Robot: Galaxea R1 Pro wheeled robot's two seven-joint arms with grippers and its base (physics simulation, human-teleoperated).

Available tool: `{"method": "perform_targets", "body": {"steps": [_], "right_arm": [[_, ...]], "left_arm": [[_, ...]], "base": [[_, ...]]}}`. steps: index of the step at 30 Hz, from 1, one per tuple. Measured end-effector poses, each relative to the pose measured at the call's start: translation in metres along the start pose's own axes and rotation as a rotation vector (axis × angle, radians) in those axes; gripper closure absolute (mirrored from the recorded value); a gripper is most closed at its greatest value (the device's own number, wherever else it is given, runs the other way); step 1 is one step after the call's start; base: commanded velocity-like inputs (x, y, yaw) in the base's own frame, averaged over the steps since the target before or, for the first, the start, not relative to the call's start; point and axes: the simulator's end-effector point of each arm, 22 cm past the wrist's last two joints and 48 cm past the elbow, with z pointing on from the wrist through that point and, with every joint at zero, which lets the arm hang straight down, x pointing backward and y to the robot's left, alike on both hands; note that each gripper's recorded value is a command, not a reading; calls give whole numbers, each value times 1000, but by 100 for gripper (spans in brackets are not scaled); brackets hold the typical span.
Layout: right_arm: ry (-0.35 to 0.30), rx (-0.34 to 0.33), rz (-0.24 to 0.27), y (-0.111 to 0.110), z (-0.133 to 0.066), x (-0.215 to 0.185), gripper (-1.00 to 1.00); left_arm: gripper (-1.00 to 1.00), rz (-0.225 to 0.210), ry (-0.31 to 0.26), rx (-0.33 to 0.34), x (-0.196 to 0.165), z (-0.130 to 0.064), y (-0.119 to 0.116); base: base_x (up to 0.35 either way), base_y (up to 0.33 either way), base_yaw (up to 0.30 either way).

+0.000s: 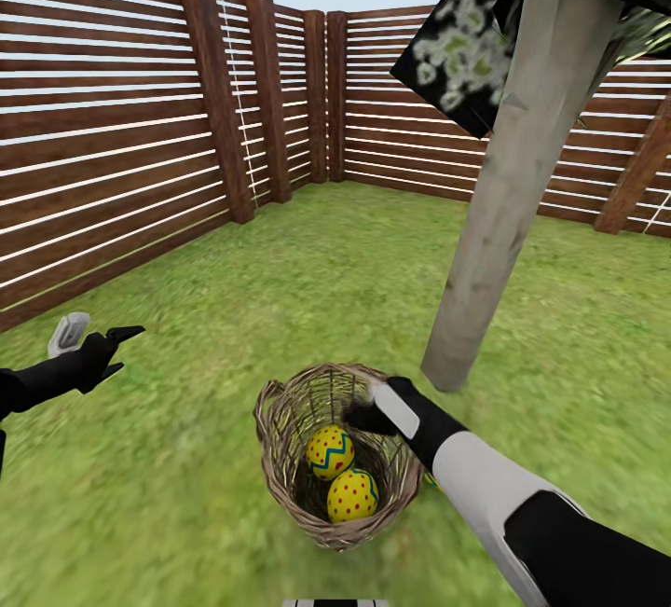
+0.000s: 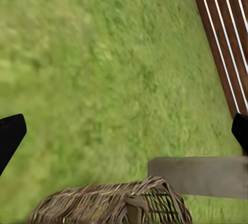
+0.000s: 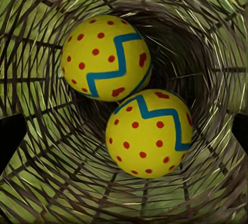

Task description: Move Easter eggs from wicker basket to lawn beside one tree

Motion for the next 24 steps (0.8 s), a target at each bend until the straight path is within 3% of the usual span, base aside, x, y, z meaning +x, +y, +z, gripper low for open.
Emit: {"method": "perform_targets", "body": {"steps": [9,15,20,24], "right_arm": [[59,22,24,-14,20,20,-100],[59,18,20,-13,24,18,-100],[62,10,22,-12,27,18,-100],[72,10,22,-13,33,22,-100]], "left_arm": [[-100,-9,17,-16,8,11,12],[-100,-16,22,-22,11,15,17],[-100,-77,23,42,9,14,9],[-100,-98,30,55,11,18,10]], "base": [[0,0,0],[0,0,0],[0,0,0],[0,0,0]]}}
